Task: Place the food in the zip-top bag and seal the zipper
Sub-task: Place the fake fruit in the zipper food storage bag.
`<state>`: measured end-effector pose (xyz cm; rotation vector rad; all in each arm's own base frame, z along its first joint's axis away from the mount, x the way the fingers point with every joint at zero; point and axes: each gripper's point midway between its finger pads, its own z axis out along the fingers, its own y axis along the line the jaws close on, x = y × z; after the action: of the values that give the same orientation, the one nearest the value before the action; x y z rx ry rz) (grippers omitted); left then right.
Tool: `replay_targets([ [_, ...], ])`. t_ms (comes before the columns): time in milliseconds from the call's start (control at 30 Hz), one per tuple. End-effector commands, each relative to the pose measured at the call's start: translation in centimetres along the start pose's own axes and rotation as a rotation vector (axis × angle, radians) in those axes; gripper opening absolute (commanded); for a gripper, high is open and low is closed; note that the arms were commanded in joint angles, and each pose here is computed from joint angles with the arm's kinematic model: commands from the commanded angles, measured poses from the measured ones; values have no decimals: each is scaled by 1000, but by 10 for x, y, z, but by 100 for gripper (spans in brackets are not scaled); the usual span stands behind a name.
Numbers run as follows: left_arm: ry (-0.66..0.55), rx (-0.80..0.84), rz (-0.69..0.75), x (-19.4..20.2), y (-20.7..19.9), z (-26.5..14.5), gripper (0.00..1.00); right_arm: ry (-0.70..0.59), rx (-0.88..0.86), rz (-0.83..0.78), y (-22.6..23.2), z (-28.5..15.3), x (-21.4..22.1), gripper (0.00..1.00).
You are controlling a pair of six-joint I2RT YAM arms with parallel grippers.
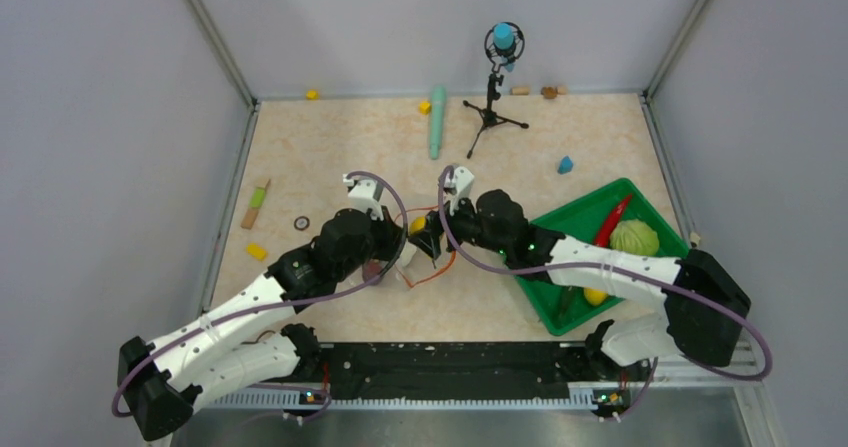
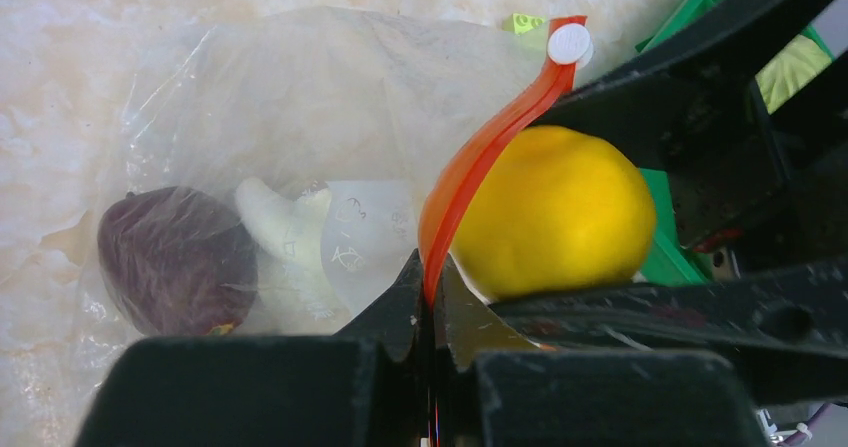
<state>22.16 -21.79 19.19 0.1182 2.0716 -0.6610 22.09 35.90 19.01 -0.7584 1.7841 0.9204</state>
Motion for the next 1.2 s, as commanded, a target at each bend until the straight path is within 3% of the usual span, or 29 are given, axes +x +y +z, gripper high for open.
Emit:
replay_targets([
  [0, -57, 38, -23, -13, -8, 0, 0, -142, 153, 96, -12, 17, -49, 47],
  [133, -59, 34, -24, -13, -7, 0, 0, -142, 272, 132, -22, 22, -44, 53],
  [233, -59, 33, -28, -13, -7, 0, 0, -121, 289, 124, -18, 27, -40, 61],
  [400, -73, 5, -48, -15, -2, -1, 0, -83, 302, 100, -11, 35, -33, 65],
  [733, -94, -18, -71, -18, 2, -4, 0, -53, 245, 110, 1, 32, -31, 95],
  [1167, -95, -28, -81, -18, 4, -4, 0, -74, 232, 85, 4, 14, -43, 99],
])
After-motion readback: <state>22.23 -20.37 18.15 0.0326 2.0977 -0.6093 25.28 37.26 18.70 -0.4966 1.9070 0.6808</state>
